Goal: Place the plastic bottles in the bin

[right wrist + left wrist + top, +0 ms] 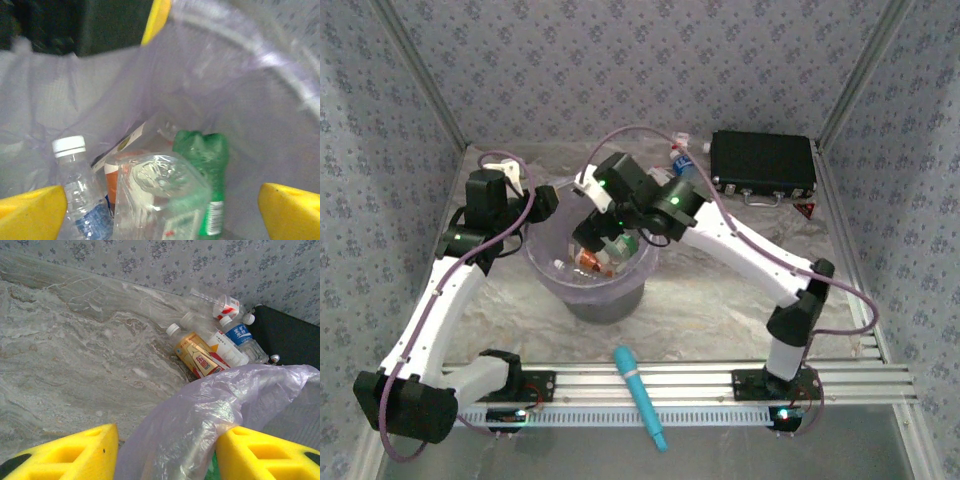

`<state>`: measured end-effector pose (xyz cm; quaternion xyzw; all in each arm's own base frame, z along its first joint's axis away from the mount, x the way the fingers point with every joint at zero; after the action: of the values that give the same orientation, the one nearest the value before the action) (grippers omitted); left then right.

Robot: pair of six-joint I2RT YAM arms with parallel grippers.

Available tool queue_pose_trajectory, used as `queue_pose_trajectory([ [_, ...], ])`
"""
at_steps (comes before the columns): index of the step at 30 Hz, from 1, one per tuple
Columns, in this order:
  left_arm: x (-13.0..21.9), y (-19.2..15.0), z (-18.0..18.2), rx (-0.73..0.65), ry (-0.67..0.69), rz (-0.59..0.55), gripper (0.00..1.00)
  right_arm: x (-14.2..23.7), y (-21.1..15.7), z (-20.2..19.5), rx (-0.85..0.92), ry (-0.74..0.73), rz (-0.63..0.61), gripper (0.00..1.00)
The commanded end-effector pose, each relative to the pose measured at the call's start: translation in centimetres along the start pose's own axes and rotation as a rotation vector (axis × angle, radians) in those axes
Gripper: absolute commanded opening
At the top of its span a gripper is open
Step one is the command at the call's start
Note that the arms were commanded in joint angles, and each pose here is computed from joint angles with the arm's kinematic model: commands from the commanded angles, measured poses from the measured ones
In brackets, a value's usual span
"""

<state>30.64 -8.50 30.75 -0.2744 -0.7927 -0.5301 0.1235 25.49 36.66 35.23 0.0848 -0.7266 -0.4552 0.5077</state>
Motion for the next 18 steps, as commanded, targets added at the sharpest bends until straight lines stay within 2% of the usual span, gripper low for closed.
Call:
queue_pose_trajectory([
  [1, -0.3, -0.3, 0.4, 0.008, 0.021, 0.020, 0.54, 4.1, 2.0, -1.9, 0.050, -0.074, -0.105, 1.00],
  [9, -0.4, -0.3, 0.4, 0.008, 0.022, 0.022, 0.54, 5.9, 0.4, -7.3, 0.138, -0.157, -0.097, 1.00],
  [14, -0.4, -0.1, 0.2, 0.007, 0.020, 0.026, 0.53, 5.2, -3.3, -13.7, 0.056, -0.193, -0.034, 1.00],
  [18, -0.6, -0.2, 0.2, 0.008, 0.020, 0.023, 0.54, 3.3, -7.3, -18.7, -0.001, -0.210, 0.064, 1.00],
])
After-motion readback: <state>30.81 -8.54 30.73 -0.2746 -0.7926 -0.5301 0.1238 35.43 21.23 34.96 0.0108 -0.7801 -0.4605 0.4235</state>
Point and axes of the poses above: each hand's point on the last joint's axis, 136 mm out from that joint toward the fingers, its own x axis back along the fingers, its own z axis along the line the jaws close on, y = z × x, the point moved 4 cm from there along x, back along the fingers
